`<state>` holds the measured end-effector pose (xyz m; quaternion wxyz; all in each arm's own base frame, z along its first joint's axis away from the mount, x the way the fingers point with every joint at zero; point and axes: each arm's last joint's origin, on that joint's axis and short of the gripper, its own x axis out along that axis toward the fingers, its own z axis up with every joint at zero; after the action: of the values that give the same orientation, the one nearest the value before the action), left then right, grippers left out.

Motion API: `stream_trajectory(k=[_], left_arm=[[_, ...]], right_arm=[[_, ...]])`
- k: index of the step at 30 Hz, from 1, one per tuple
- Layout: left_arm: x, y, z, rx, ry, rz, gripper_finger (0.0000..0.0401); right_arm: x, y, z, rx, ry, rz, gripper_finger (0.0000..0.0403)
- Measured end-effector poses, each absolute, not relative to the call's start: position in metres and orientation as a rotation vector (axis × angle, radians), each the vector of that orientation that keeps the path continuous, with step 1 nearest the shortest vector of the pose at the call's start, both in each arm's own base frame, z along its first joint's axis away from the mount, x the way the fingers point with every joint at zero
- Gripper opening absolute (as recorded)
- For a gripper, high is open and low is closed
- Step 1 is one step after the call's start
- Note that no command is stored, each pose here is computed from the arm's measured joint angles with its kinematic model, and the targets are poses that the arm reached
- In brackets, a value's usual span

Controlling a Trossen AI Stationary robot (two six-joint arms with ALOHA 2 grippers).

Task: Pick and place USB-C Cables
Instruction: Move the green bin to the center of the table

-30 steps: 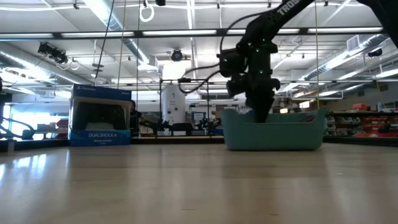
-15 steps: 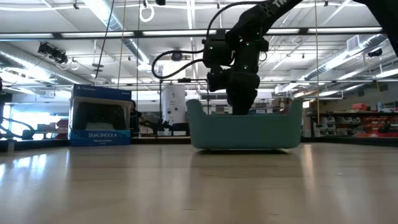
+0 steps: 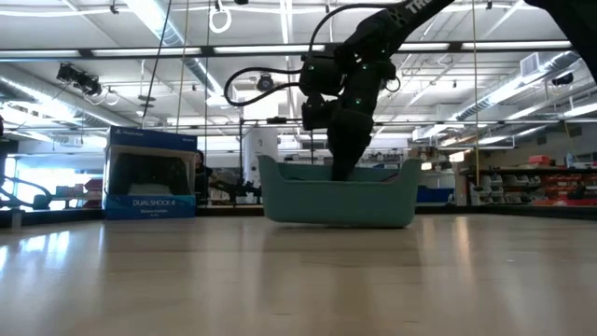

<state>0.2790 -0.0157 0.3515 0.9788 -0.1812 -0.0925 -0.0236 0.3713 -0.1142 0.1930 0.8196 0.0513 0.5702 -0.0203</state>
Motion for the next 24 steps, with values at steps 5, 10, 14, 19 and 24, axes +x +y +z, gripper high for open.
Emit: stream_trajectory(k=[5,10,14,19,24], left_arm=[[0.279,-0.016,0.352,-0.365,-0.187,-0.048,0.0015],[0.279,-0.016,0.352,-0.365,-0.187,-0.048,0.0015],[0.279,-0.016,0.352,-0.365,-0.188,-0.048,0.0015],[0.279,-0.016,0.352,-0.391,-0.188,-0.051,0.0015],[0.279,-0.016,0.352,-0.392,-0.192,-0.051,0.0015]], right_arm=[[0.373,-0.114,0.194,0.095,1.190,-0.027,0.0002],[0.376,-0.113,0.195,0.054,1.164,0.004,0.0002],[0.377,-0.113,0.195,0.031,1.150,0.020,0.0002],[0.379,-0.114,0.196,0.009,1.130,0.027,0.0002],[0.388,-0.115,0.189,0.056,1.143,0.015,0.0002]])
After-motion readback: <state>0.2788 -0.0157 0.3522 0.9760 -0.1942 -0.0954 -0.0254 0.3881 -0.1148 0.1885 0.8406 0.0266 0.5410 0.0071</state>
